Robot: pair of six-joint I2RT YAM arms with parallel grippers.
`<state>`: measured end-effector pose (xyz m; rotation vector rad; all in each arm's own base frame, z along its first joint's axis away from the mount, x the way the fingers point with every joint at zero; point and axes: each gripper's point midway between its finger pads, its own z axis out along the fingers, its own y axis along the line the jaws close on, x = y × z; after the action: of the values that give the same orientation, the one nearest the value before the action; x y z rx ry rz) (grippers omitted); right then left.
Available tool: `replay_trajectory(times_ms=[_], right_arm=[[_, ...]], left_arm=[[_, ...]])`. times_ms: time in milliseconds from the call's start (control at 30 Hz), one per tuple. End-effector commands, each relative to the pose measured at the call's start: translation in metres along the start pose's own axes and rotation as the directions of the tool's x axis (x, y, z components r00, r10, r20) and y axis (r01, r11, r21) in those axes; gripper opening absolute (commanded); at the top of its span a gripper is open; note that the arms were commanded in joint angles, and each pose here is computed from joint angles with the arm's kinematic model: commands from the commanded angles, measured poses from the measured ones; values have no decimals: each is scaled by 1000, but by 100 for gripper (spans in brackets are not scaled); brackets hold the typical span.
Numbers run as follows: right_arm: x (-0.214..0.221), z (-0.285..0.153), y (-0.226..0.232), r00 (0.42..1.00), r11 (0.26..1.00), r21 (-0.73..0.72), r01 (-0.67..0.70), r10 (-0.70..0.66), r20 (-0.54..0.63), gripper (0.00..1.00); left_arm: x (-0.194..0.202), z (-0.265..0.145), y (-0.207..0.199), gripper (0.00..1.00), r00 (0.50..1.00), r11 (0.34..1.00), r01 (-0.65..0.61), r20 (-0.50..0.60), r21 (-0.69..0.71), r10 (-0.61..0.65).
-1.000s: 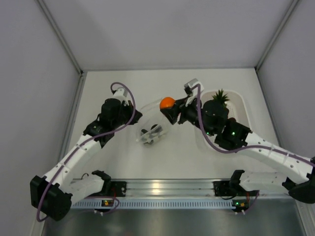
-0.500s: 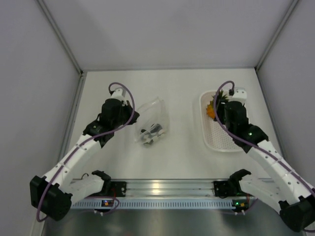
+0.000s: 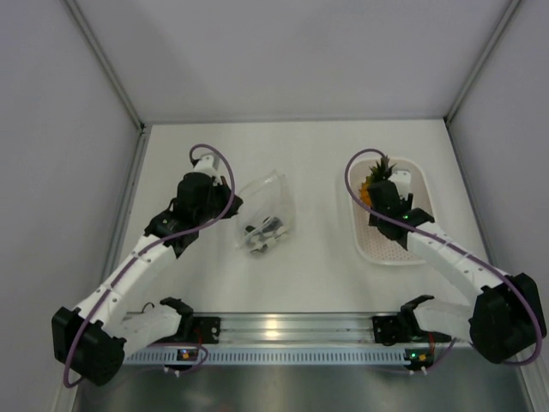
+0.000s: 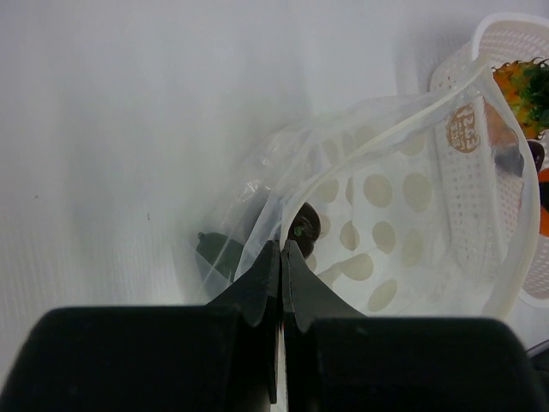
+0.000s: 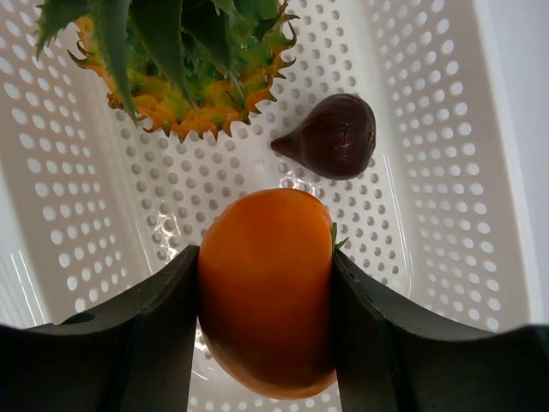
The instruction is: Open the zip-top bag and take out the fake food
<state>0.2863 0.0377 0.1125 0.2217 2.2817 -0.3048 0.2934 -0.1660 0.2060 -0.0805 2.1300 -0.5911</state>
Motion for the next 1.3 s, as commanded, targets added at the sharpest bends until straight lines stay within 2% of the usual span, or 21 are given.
replay_trajectory(times_ms=[0,133,200,267,333,367,467,567,633,667,700,767,900,967,1100,1133,1233,1267], right_arm=[[-8,3,2,998,999,11,-50,50,36,31],[-7,4,3,999,999,12,-44,44,30,48],[-11,1,5,999,999,-6,-41,41,32,63],[-18,-4,7,998,999,-29,-45,47,52,72],[-23,-10,8,997,998,-53,-45,48,61,75],[-26,-13,9,996,997,-68,-46,51,68,82],[-37,-22,9,994,995,-89,-49,57,88,83],[-48,-36,20,990,980,-191,-56,79,116,86],[-65,-57,43,977,930,-362,-68,136,165,92],[-67,-64,51,973,905,-420,-69,154,173,99],[-72,-80,63,966,854,-518,-58,178,186,99],[-83,-93,72,948,799,-593,-94,254,192,100],[-95,-126,99,952,664,-744,-68,266,150,99],[-108,-140,108,945,612,-788,-68,292,145,94],[-123,-173,133,942,437,-896,-80,328,76,80],[-131,-182,136,935,412,-906,-100,350,56,74],[-139,-201,158,932,341,-930,-136,362,-4,68],[-136,-206,171,937,324,-936,-139,348,-19,60]], left_arm=[[-15,-7,-9,0,999,1000,-11,42,23,10],[-16,-8,-9,0,999,1000,-11,45,24,10],[-19,-9,-11,0,999,1000,-11,50,27,10],[-19,-11,-17,0,999,998,-14,38,58,12],[-21,-13,-20,0,999,998,-14,41,66,11],[-21,-13,-21,0,999,997,-13,38,73,11],[-21,-15,-24,0,999,996,-11,38,89,8],[-23,-19,-28,0,999,994,-7,44,105,2],[-25,-21,-31,0,999,993,-5,48,119,-1],[-24,-23,-34,0,999,991,2,44,133,-8],[-25,-25,-35,0,999,990,2,46,139,-9],[-27,-28,-39,0,999,988,1,50,156,-9],[-27,-30,-44,0,999,984,12,42,177,-20],[-25,-30,-46,0,999,982,29,33,185,-36],[-21,-28,-46,0,998,983,45,25,175,-50],[-22,-27,-46,0,998,984,51,28,173,-56],[-24,-28,-51,0,997,981,53,40,188,-62],[-24,-28,-52,0,996,980,64,41,189,-73]])
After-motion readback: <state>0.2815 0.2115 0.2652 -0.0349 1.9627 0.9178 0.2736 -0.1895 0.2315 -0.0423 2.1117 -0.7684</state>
